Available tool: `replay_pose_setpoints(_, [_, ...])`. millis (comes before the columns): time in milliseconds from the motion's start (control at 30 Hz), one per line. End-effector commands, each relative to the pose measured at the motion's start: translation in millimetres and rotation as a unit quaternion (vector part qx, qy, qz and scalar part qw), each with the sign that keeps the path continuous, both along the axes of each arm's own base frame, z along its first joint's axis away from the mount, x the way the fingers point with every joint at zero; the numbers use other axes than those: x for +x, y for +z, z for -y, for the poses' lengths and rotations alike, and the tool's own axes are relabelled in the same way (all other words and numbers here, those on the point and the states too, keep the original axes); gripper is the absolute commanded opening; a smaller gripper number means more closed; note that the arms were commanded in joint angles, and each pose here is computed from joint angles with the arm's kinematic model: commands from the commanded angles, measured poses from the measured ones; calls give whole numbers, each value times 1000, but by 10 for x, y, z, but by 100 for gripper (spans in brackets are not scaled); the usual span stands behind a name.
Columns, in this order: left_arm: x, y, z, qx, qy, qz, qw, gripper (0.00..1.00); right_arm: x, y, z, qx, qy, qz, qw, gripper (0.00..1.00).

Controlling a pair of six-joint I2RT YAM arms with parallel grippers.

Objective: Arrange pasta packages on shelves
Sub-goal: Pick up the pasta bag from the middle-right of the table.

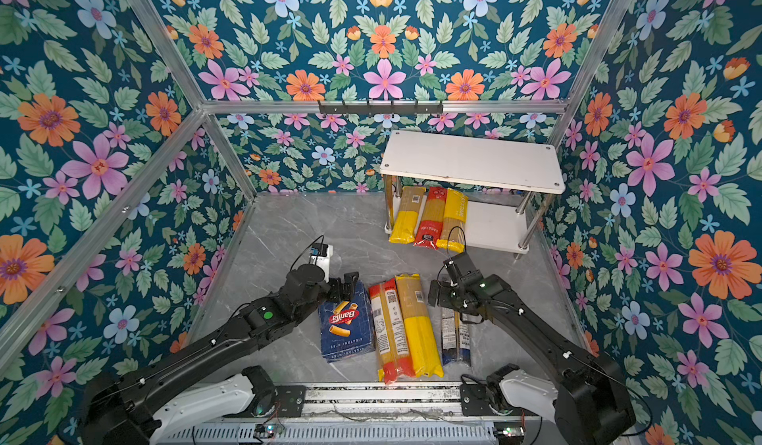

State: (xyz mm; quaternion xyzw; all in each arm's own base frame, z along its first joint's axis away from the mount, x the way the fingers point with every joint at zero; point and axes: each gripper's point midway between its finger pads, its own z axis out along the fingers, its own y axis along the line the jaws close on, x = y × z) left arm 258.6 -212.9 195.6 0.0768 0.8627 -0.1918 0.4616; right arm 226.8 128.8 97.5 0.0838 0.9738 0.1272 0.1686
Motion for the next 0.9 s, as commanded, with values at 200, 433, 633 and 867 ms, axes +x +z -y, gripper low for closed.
replay_pose_setpoints(200, [-125,13,25,-31,-2,-3,1000,100,-548,-430,297,-45,-77,-84,992,99])
replay_pose_setpoints(433, [-131,-16,21,-29,-1,-5,1000,100,-715,-603,298,-35,-85,-115,989,99])
replay_pose_setpoints(633, [-117,-89,41,-22,-2,-7,1000,100,-784,-662,283,-43,-79,-121,989,99])
replay_pose_setpoints(867, [-99,-161,44,-13,-1,-8,1000,100,-812,-753,260,-57,-73,-131,987,99])
